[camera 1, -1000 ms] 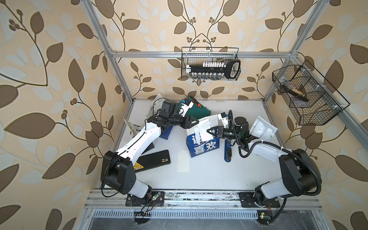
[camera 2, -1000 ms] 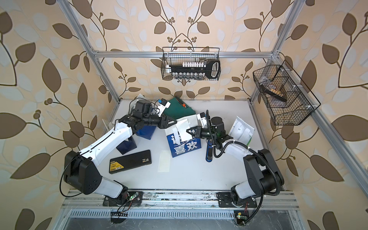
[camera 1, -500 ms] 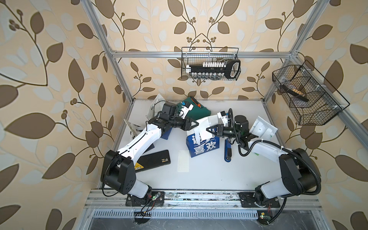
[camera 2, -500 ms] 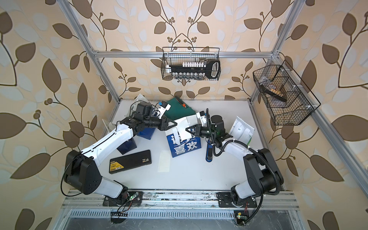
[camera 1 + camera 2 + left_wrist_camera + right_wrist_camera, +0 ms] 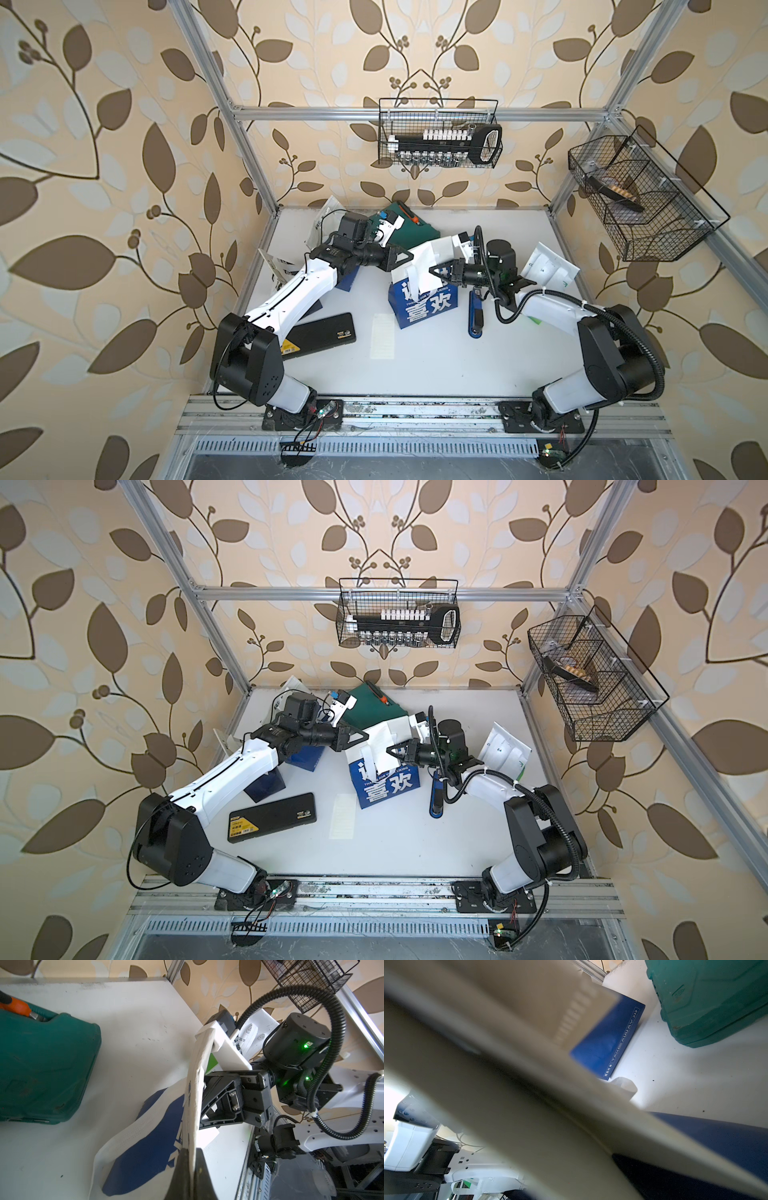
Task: Staple the receipts to the bags
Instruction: Hold the receipt from the takeout bag.
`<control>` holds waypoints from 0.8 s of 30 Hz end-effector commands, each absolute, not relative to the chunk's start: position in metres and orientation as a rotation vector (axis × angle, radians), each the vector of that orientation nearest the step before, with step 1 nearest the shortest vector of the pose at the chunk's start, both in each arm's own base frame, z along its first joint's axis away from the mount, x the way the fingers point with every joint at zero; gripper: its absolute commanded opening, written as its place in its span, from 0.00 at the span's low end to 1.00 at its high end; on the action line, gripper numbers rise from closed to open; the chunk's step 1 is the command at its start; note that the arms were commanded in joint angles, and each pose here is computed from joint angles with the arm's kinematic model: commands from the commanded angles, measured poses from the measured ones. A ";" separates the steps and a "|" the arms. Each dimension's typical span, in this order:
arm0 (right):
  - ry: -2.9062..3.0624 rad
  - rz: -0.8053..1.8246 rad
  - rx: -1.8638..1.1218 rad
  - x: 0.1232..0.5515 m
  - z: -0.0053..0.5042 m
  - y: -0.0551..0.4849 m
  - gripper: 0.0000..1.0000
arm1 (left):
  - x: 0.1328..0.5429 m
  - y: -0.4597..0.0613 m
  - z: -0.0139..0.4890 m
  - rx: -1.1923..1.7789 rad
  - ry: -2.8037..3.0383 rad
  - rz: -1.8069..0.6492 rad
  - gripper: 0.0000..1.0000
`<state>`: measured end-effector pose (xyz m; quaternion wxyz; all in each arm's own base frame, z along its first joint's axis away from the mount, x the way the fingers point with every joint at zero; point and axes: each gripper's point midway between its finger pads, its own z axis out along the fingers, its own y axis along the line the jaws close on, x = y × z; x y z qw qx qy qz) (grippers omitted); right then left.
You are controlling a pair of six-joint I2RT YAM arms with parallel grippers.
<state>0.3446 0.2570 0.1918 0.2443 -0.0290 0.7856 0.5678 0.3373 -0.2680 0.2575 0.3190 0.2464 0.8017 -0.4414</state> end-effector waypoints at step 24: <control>2.610 0.377 0.238 0.283 0.078 0.111 0.59 | 0.345 -0.272 0.270 0.690 2.094 -0.972 0.00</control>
